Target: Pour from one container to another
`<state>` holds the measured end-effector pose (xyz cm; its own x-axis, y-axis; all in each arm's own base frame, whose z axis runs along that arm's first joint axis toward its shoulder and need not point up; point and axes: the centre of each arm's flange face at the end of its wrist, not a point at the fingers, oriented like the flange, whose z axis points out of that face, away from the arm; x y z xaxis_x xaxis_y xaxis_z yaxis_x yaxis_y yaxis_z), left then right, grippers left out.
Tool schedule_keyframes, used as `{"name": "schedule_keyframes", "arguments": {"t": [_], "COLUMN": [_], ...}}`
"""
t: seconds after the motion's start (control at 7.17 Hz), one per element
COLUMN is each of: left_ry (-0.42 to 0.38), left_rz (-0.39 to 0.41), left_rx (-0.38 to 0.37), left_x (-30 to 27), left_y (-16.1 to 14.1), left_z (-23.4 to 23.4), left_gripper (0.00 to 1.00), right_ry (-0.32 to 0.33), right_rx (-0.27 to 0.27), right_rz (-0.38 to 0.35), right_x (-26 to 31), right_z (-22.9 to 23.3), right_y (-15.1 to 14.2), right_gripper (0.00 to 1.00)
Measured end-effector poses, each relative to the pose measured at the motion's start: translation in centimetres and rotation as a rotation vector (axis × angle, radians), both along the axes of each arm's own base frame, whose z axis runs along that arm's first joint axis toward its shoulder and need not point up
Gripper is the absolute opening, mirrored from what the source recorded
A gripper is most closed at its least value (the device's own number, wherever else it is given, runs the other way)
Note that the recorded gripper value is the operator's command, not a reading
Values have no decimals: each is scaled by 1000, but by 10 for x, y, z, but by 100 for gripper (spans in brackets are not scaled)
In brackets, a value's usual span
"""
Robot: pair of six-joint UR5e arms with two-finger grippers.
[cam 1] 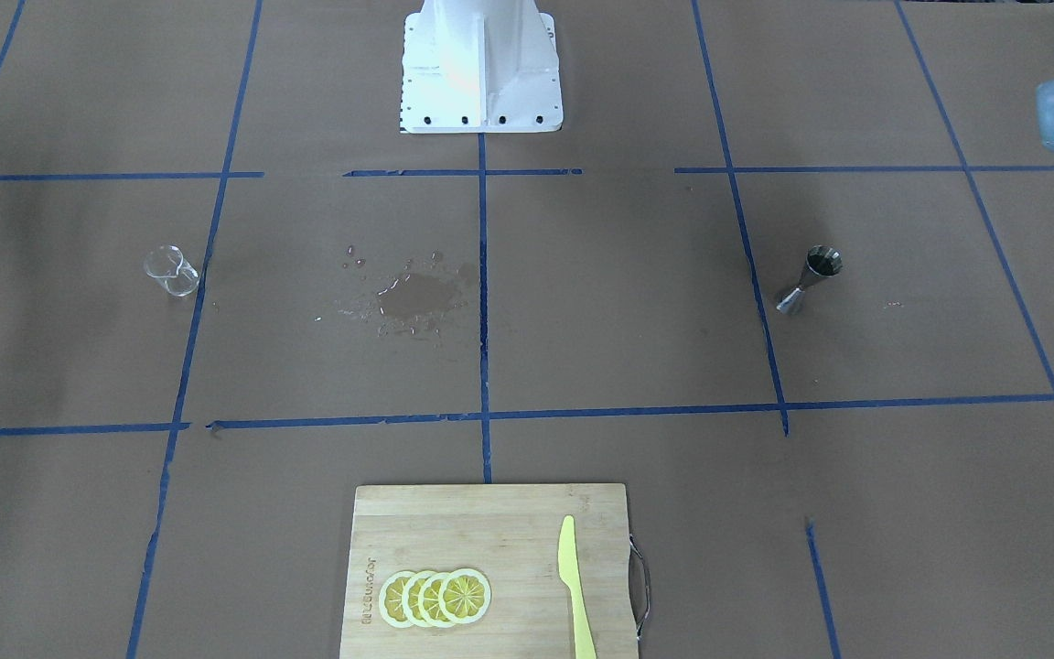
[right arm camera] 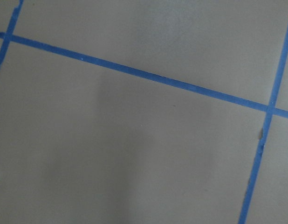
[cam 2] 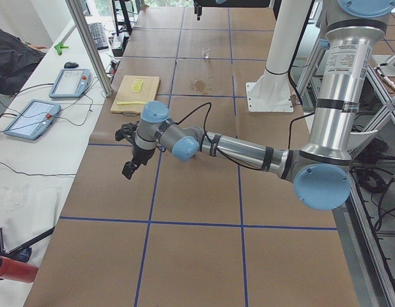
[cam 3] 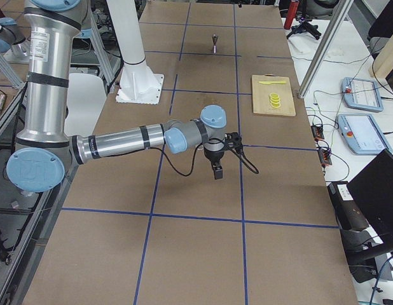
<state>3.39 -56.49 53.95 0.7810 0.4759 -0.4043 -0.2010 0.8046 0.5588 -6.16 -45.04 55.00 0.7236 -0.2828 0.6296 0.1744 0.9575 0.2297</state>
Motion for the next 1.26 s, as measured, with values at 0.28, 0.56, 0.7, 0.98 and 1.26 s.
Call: {"name": "schedule_keyframes", "arguments": {"t": [0.28, 0.56, 0.7, 0.98, 1.26], "left_ry": [3, 1, 1, 5, 8], "left_rz": [78, 56, 51, 46, 38], "left_rx": [-38, -151, -176, -156, -196], "left_x": [-32, -54, -56, -57, -61], "left_y": [34, 70, 73, 65, 64], "left_z": [56, 122, 134, 121, 111], "left_gripper": [100, 100, 100, 100, 100], "right_ry": [-6, -13, -11, -14, -48], "right_rx": [-4, -30, -31, -67, -108], "right_rz": [-53, -50, -48, -39, -27], "right_x": [44, 65, 66, 69, 75], "right_z": [20, 42, 44, 63, 78], "right_y": [4, 14, 11, 5, 12], "right_gripper": [100, 100, 100, 100, 100]}}
